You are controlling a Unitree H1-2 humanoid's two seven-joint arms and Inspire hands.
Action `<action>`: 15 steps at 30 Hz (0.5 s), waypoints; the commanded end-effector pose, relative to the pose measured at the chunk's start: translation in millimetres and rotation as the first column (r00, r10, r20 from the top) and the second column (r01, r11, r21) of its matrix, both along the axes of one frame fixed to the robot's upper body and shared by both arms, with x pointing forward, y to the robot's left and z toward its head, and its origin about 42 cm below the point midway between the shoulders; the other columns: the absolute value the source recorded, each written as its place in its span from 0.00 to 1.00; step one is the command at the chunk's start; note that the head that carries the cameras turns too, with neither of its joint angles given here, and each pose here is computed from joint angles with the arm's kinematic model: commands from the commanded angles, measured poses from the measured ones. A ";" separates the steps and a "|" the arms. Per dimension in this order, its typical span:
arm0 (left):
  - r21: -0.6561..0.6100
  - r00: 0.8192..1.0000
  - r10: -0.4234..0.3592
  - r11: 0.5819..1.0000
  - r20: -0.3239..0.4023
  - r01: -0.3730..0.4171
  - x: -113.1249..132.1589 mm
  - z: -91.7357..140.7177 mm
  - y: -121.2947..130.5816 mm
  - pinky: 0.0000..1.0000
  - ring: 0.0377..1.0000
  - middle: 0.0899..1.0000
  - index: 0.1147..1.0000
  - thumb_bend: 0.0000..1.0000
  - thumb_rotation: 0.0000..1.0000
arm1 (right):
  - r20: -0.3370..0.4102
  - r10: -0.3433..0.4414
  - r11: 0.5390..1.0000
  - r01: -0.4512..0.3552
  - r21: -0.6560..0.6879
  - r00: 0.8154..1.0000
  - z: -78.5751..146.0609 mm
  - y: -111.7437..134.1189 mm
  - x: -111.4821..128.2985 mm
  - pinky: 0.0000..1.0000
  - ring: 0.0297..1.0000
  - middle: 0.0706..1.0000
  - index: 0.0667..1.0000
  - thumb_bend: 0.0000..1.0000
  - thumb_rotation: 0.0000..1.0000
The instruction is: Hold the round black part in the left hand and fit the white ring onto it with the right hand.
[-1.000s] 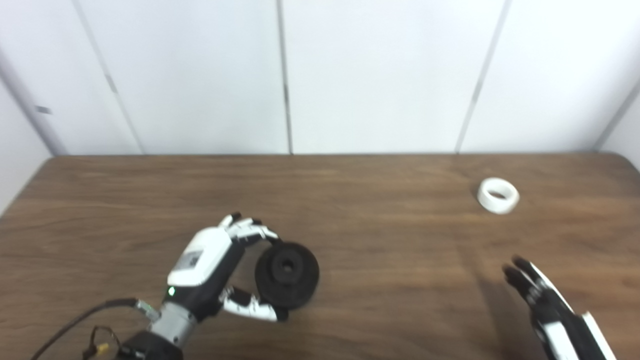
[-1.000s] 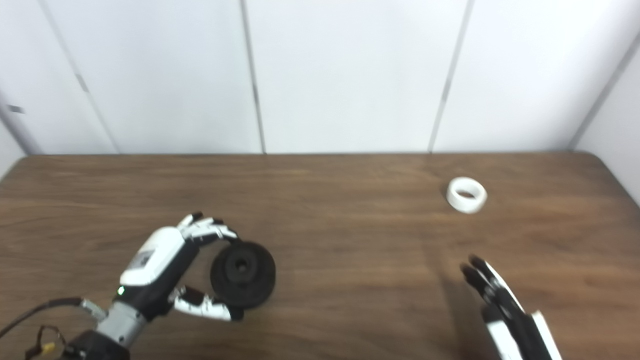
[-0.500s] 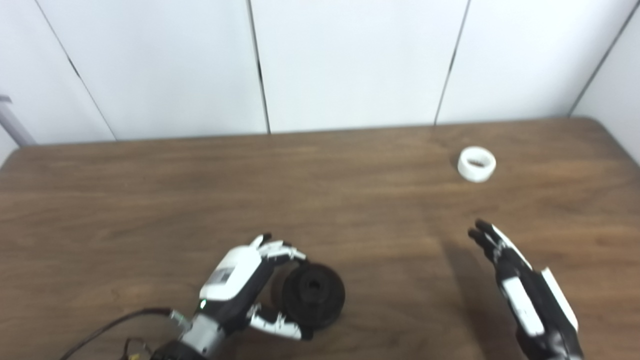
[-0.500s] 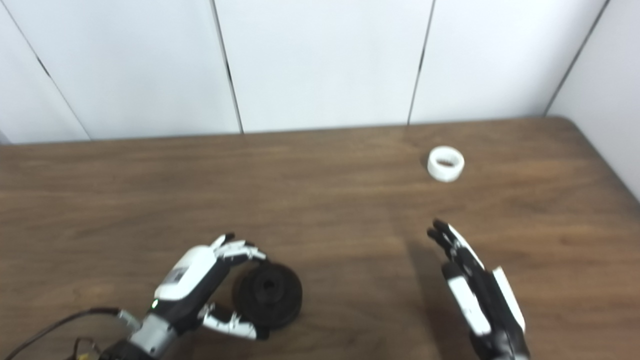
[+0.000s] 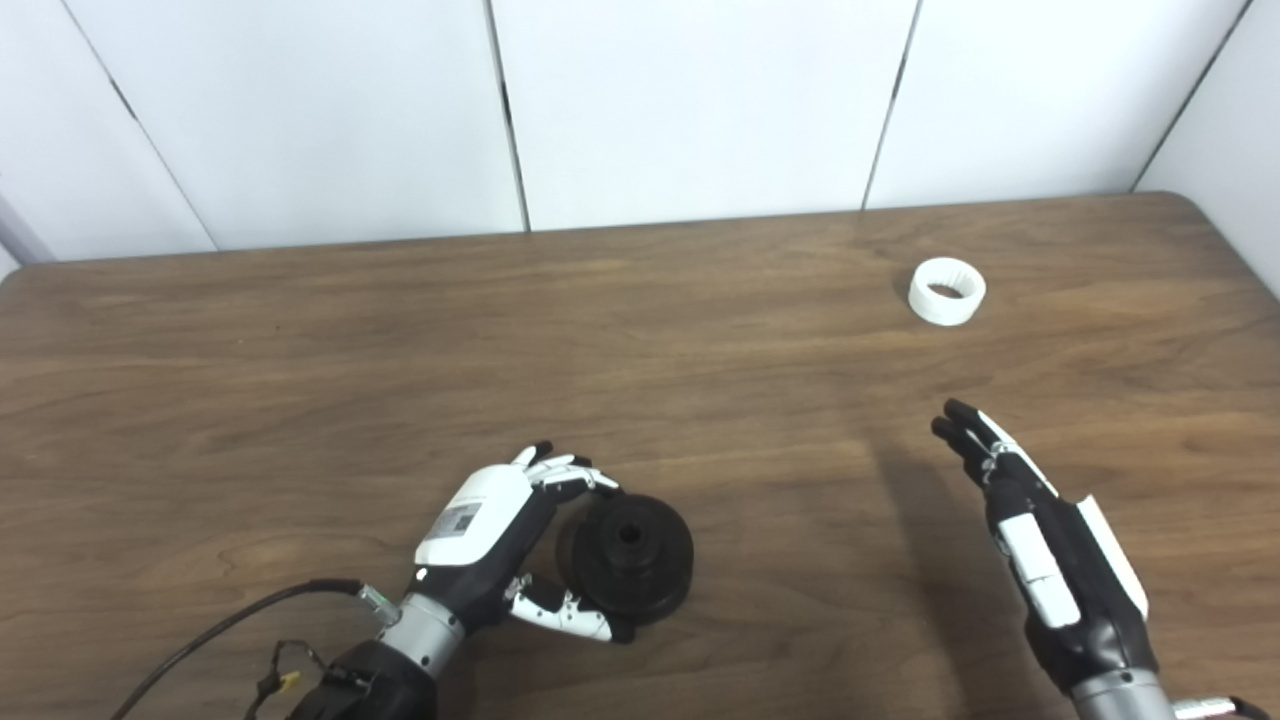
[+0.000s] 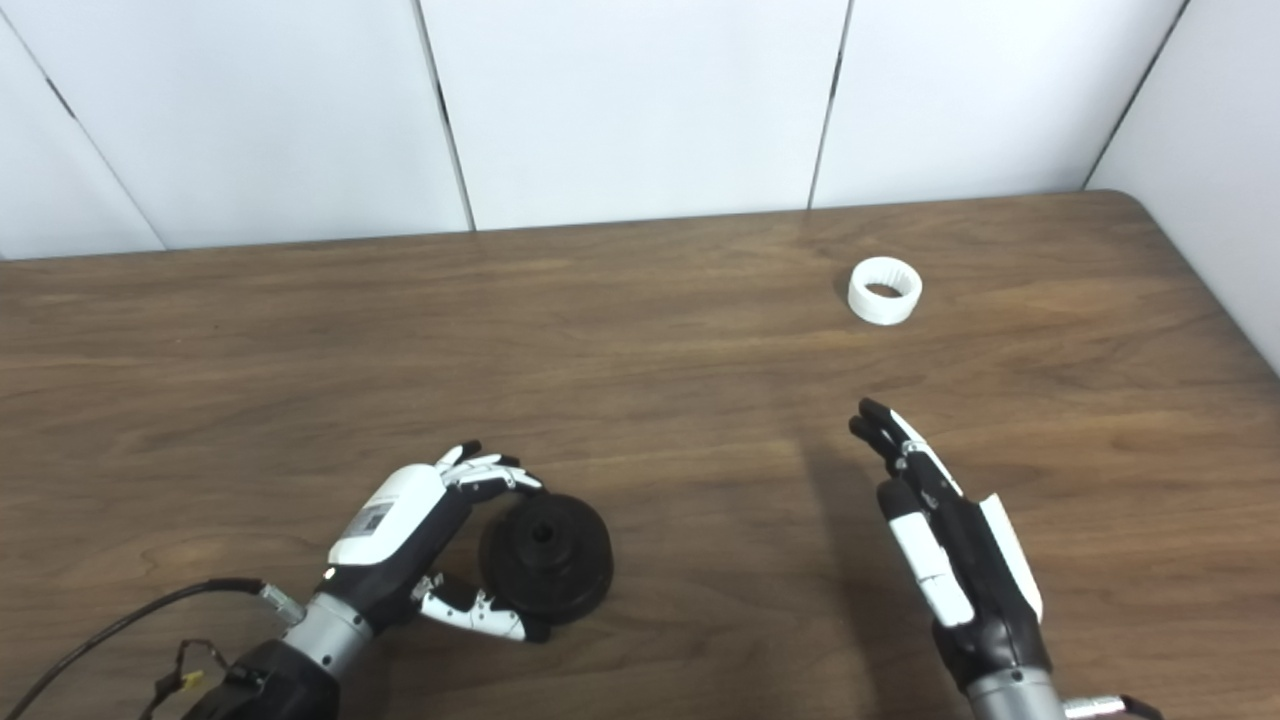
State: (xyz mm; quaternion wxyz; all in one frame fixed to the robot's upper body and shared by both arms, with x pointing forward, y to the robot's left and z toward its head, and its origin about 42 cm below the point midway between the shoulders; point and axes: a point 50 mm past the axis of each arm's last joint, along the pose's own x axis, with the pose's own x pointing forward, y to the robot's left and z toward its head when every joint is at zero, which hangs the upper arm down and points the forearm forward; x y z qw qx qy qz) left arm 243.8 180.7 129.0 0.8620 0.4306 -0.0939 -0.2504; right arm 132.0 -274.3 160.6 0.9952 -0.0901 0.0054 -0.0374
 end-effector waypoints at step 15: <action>0.069 1.000 0.031 0.997 -0.001 -0.031 5.6 -11.0 9.0 1.00 0.89 0.77 0.42 0.52 0.06 | 0.152 0.028 0.974 0.008 -0.228 0.988 93.6 1.8 21.9 0.88 0.91 0.90 0.90 0.67 0.69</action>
